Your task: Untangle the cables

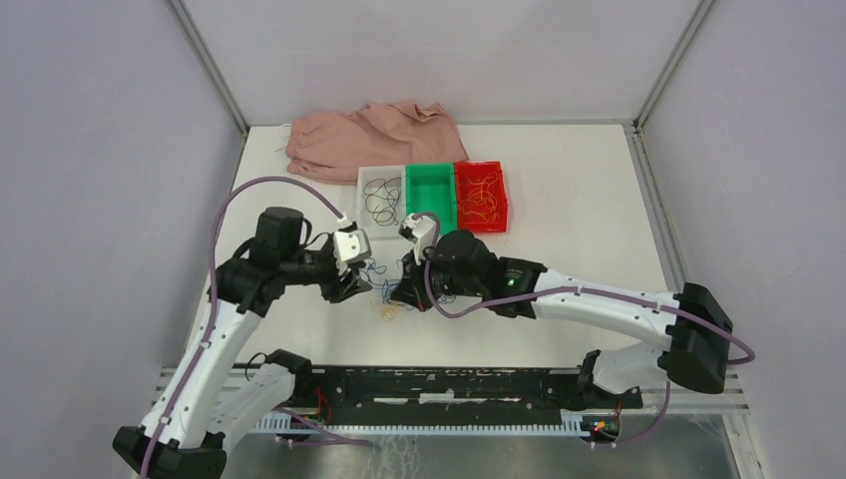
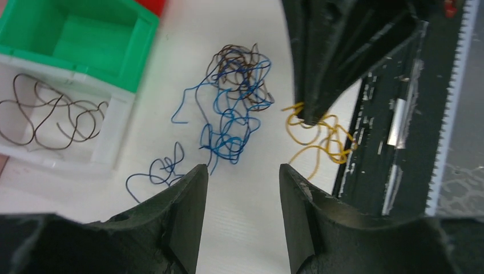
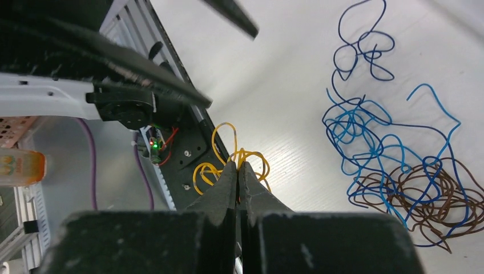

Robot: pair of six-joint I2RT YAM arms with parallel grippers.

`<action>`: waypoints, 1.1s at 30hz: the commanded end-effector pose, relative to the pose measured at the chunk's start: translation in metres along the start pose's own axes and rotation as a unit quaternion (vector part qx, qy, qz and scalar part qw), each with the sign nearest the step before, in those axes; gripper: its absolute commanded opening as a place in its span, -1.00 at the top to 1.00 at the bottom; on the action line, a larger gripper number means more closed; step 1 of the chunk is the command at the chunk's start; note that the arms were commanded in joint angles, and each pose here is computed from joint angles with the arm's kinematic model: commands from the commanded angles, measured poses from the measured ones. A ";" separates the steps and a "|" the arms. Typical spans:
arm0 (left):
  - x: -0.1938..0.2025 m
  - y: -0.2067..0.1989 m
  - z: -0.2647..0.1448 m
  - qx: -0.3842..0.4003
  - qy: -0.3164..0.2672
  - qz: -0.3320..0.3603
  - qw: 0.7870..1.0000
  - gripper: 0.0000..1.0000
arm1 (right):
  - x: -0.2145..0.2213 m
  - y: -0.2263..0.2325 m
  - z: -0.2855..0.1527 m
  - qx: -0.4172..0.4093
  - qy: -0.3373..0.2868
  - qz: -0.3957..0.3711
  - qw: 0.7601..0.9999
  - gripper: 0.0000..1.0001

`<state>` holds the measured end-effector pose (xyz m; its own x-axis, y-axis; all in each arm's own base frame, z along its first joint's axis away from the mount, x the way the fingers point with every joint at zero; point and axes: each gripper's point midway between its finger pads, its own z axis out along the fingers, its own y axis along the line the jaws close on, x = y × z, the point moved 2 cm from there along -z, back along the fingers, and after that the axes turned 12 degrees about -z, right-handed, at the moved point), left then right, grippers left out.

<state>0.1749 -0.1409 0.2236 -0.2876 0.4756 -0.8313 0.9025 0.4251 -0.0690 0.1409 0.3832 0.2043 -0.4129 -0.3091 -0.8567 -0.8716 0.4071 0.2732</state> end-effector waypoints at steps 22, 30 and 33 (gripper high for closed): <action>-0.004 -0.040 0.002 0.088 -0.079 -0.021 0.993 0.46 | -0.095 0.037 -0.034 -0.065 -0.133 0.006 0.989 0.99; -0.008 -0.026 -0.003 0.031 -0.095 0.044 0.994 0.86 | -0.076 0.009 -0.053 -0.007 -0.127 0.009 0.992 0.99; -0.013 -0.023 -0.006 0.018 -0.100 0.058 0.993 0.93 | -0.064 -0.005 -0.060 0.014 -0.116 0.014 0.993 0.99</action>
<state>0.1424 -0.1543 0.2250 -0.2141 0.3580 -0.9089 0.9424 0.3205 -0.0958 0.1461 0.3699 0.2833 -0.3747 -0.1132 -0.9202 -0.8721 0.3799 0.3083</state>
